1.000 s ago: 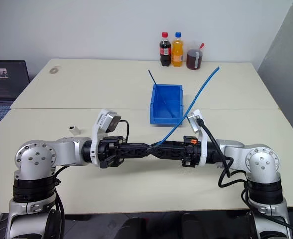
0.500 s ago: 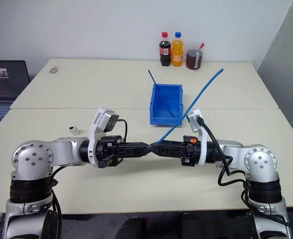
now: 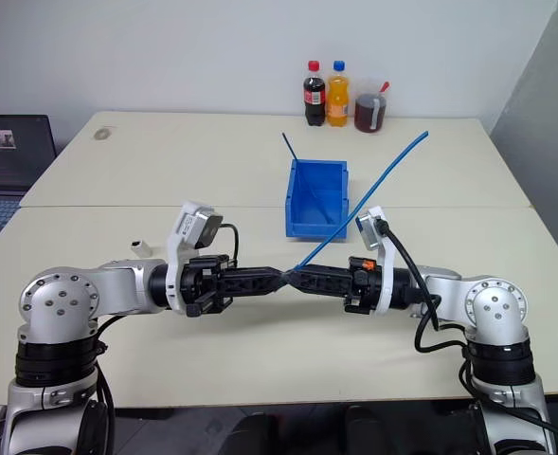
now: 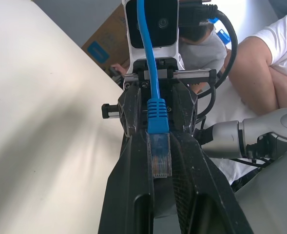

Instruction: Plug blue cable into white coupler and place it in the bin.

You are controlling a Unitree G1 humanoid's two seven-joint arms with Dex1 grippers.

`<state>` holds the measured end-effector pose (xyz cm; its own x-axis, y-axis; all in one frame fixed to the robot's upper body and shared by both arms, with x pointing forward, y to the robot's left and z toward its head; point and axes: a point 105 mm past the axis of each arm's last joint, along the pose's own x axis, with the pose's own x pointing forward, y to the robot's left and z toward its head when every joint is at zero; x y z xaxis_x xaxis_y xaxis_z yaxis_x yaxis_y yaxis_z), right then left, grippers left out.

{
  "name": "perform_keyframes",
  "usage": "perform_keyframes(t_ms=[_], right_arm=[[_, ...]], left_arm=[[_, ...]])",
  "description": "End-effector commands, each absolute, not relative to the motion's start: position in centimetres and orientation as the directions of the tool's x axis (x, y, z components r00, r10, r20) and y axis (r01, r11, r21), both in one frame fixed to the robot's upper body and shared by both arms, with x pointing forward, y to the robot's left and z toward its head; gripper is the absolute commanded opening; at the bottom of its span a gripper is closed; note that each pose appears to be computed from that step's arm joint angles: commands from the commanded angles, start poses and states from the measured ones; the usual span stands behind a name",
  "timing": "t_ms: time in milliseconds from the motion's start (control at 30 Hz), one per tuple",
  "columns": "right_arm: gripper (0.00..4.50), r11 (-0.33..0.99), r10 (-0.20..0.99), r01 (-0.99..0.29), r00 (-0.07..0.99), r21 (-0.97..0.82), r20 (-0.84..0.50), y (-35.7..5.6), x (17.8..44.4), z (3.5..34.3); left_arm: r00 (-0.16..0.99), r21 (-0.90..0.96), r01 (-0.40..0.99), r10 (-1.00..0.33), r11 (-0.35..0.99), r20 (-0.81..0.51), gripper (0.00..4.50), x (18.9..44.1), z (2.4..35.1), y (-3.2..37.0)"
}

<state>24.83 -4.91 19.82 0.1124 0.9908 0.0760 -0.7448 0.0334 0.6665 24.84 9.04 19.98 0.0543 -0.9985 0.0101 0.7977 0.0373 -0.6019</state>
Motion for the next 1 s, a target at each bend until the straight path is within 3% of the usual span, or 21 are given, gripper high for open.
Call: perform_keyframes(t_ms=[33,300,600,667,800,1000], right_arm=[[1.08,0.042,0.973,-0.75,0.182,0.66,0.145,-5.06,25.96,21.15],[1.08,0.062,0.961,-0.737,0.225,0.673,0.158,-5.17,26.72,21.28],[1.08,0.051,0.97,-0.754,0.193,0.655,0.147,-5.13,26.35,21.31],[1.67,0.048,0.97,-0.755,0.191,0.654,0.148,-5.06,26.33,21.34],[2.45,0.065,0.97,-0.759,0.201,0.648,0.138,-4.99,26.55,21.27],[2.45,0.052,0.973,-0.763,0.184,0.645,0.139,-4.88,26.36,21.34]], left_arm=[[0.026,-0.58,0.815,-1.0,0.011,0.017,0.24,24.25,20.53,8.81],[0.023,-0.576,0.817,-1.0,0.01,0.016,0.24,24.19,20.6,8.83],[0.028,-0.573,0.819,-1.0,0.014,0.015,0.24,24.3,20.65,8.82],[0.029,-0.572,0.82,-0.999,0.015,0.016,0.24,24.31,20.66,8.83],[0.031,-0.571,0.821,-0.999,0.016,0.016,0.24,24.31,20.65,8.83],[0.035,-0.569,0.822,-0.999,0.019,0.018,0.24,24.36,20.69,8.86]])
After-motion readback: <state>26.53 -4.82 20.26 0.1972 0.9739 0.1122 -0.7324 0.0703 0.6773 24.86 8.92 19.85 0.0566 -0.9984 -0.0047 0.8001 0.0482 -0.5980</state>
